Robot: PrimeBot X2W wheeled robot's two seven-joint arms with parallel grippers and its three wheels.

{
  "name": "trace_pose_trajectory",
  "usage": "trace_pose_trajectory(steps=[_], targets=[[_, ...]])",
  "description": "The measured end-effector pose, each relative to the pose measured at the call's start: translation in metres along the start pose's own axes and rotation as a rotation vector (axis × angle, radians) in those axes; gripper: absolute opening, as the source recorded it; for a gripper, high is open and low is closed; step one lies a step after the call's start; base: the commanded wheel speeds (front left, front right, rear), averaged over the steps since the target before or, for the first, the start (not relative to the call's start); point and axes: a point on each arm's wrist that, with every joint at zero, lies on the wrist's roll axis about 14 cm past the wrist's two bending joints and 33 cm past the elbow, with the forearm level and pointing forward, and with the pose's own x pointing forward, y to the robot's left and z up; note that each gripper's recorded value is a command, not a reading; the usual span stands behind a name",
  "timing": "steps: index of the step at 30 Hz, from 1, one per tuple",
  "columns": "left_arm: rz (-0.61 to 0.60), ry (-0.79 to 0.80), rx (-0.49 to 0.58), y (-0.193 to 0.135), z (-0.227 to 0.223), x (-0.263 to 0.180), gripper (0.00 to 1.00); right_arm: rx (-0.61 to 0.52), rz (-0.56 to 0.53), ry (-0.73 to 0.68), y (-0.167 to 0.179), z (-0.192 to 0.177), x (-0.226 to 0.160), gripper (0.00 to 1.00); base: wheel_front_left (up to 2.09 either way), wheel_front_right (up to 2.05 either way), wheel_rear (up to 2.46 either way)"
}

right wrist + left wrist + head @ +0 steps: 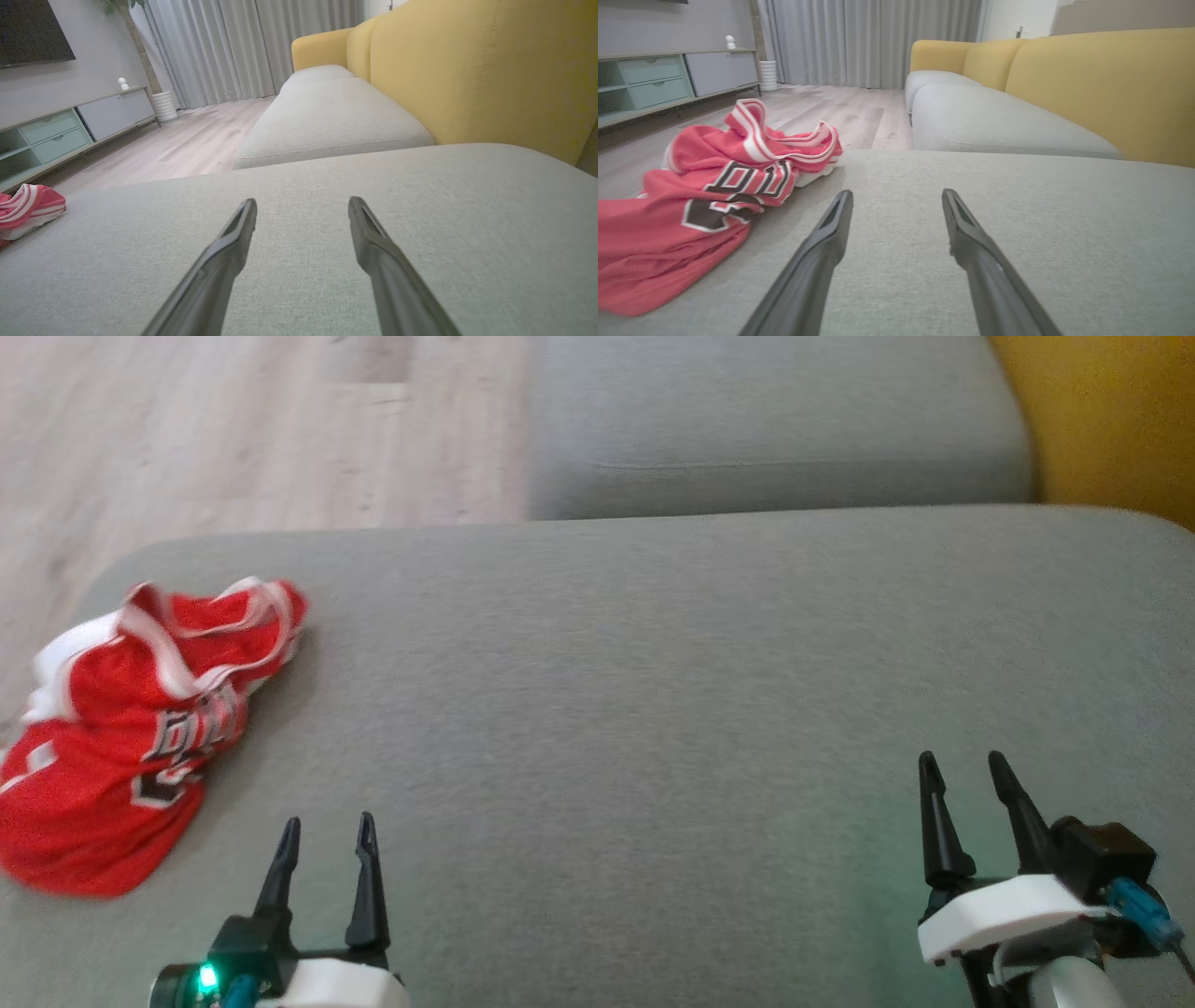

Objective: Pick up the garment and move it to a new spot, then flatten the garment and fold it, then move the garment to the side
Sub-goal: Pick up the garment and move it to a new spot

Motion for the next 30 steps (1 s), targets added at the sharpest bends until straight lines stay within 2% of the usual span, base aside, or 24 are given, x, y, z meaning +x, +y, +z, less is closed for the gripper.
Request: trace_pose_trajectory(steps=[4, 13, 22, 30], targets=[[0.076, -0.017, 0.01, 0.025, 0.004, -0.013, 1.0, -0.008, 0.069, 0.006, 0.022, -0.001, 0.012, 1.0, 0.0, 0.0, 0.0], [0.272, -0.032, 0.001, 0.082, 0.007, -0.062, 1.0, -0.002, 0.291, 0.021, 0.098, -0.005, 0.035, 1.0, 0.0, 0.0, 0.0], [0.464, -0.029, -0.011, 0.124, 0.003, -0.116, 1.0, -0.022, 0.489, 0.065, 0.166, -0.019, 0.043, 1.0, 0.0, 0.0, 0.0], [0.512, -0.012, -0.016, 0.131, -0.002, -0.127, 1.0, -0.017, 0.527, 0.089, 0.18, -0.028, 0.049, 1.0, 0.0, 0.0, 0.0]])
